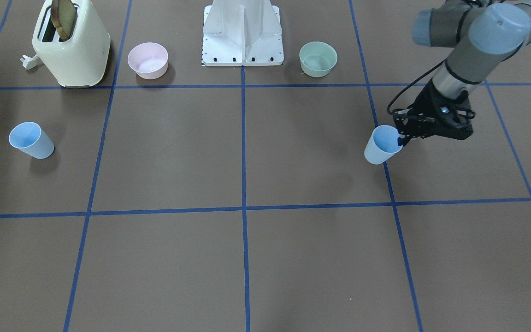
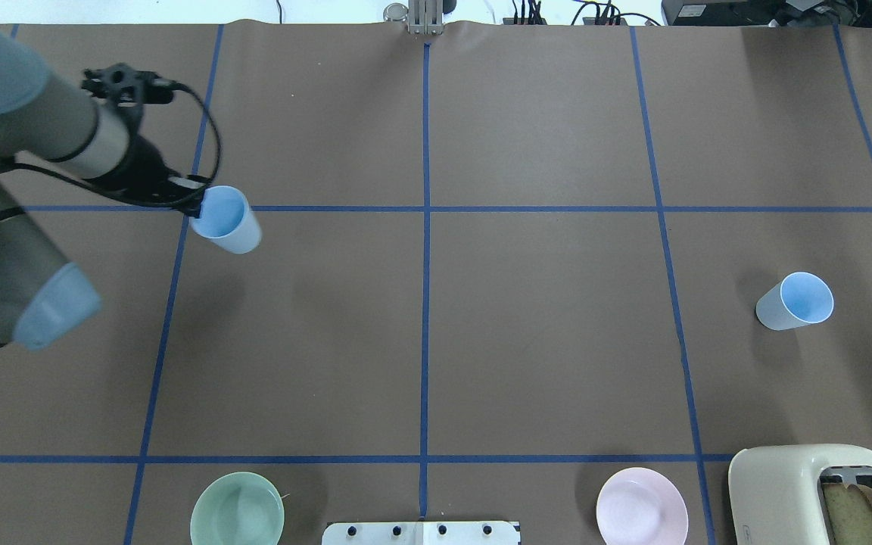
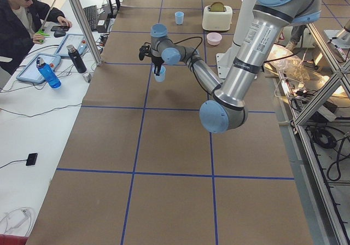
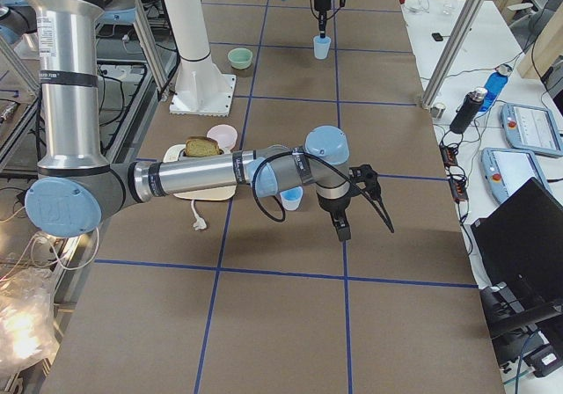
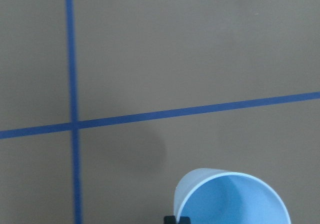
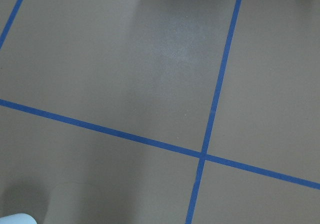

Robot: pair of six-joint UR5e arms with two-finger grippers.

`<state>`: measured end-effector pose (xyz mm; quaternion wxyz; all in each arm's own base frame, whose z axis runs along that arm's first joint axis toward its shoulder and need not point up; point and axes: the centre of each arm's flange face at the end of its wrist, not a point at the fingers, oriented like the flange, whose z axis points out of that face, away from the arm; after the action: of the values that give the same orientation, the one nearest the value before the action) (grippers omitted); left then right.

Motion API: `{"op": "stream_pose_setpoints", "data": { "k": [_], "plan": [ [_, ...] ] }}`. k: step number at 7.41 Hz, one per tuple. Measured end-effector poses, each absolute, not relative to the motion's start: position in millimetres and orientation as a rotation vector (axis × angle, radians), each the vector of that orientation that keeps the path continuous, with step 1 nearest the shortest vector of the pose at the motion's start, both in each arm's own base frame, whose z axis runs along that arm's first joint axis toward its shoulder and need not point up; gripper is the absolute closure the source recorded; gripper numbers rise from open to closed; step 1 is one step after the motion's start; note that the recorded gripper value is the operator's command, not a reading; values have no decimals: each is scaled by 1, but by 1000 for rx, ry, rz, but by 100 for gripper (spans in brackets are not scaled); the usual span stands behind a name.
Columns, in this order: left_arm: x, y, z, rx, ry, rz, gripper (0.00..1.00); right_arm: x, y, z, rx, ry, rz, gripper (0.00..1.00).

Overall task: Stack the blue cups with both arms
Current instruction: 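Carry the blue cup with the left gripper to the table center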

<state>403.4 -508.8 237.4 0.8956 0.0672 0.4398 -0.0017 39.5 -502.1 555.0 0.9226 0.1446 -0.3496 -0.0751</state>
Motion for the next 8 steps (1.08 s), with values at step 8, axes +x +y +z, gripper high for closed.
{"op": "stream_pose_setpoints", "data": {
  "k": [8],
  "plan": [
    [578,-441,146,106,846,-17,100,39,-502,556,291,-723,-146,0]
  ]
}}
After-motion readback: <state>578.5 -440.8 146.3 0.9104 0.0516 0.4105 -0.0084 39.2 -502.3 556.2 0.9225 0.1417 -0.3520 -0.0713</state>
